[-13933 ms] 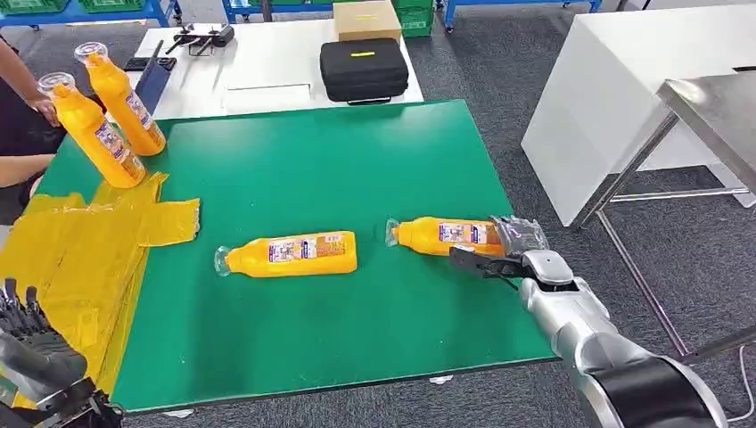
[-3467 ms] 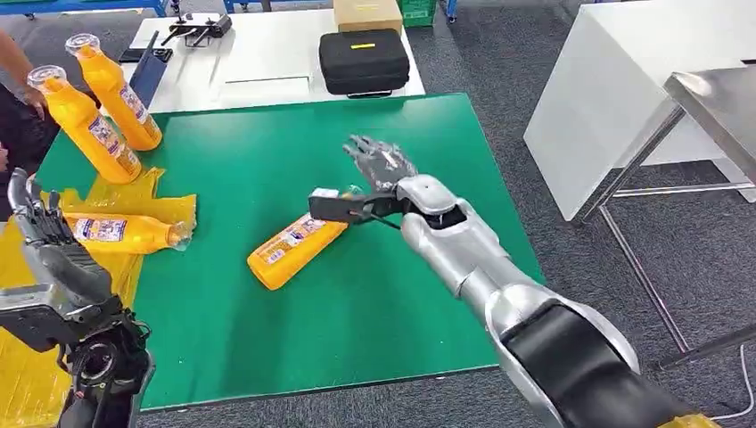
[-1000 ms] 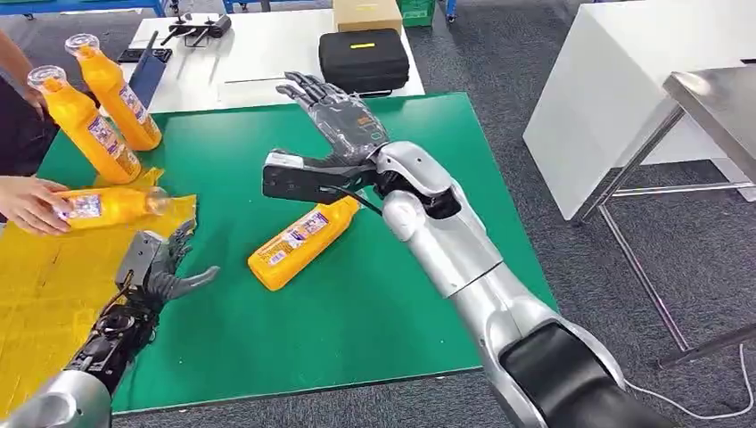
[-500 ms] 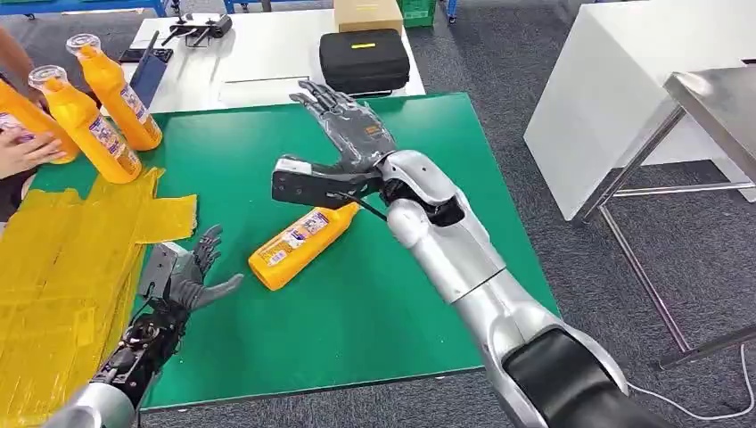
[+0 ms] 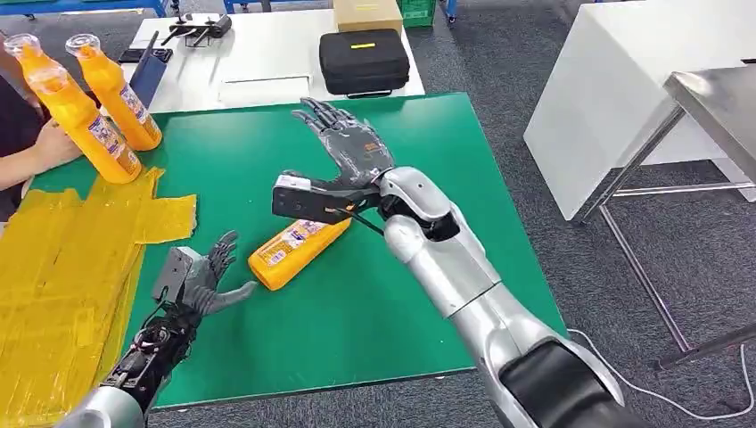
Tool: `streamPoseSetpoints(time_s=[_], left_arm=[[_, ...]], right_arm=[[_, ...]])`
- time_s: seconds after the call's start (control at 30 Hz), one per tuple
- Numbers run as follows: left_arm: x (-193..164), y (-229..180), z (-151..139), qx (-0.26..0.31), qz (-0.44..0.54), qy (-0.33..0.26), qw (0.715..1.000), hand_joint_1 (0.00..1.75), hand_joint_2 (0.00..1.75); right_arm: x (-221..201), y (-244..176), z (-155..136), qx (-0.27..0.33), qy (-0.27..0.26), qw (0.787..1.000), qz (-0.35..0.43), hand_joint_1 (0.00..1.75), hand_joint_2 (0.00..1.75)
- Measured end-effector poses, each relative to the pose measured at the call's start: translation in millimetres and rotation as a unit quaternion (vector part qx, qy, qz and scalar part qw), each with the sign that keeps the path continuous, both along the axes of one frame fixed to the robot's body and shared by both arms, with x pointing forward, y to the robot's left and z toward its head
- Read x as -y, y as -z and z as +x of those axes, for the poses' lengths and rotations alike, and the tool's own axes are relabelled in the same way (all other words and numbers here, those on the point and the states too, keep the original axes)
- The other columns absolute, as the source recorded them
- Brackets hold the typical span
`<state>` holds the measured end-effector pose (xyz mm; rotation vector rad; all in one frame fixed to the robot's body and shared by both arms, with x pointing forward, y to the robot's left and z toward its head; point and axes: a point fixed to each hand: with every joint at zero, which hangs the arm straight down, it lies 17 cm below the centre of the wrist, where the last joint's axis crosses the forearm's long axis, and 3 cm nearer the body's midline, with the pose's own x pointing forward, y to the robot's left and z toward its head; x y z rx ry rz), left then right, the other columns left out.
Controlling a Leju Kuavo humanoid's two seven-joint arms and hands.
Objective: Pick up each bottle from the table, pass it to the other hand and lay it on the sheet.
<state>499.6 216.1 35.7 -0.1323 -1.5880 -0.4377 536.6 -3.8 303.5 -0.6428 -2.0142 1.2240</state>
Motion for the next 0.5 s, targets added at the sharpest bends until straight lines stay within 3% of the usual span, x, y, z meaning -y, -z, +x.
streamPoseSetpoints(time_s=[0.07,0.27,0.4,0.5], left_arm=[[1,0,0,0.000,0.001,0.002,1.000,0.00,1.75],[5,-27,2,-0.029,-0.059,0.094,0.993,0.00,1.75],[4,-48,-8,-0.046,-0.119,0.158,0.979,0.00,1.75],[9,-46,-18,-0.041,-0.129,0.169,0.976,0.00,1.75]], right_arm=[[0,1,0,0.000,0.001,1.000,0.001,0.00,0.00],[8,16,-1,-0.003,0.011,1.000,-0.006,0.00,0.00],[11,14,1,-0.002,0.012,1.000,-0.007,0.00,0.00],[15,11,5,-0.002,0.015,1.000,-0.007,0.00,0.00]])
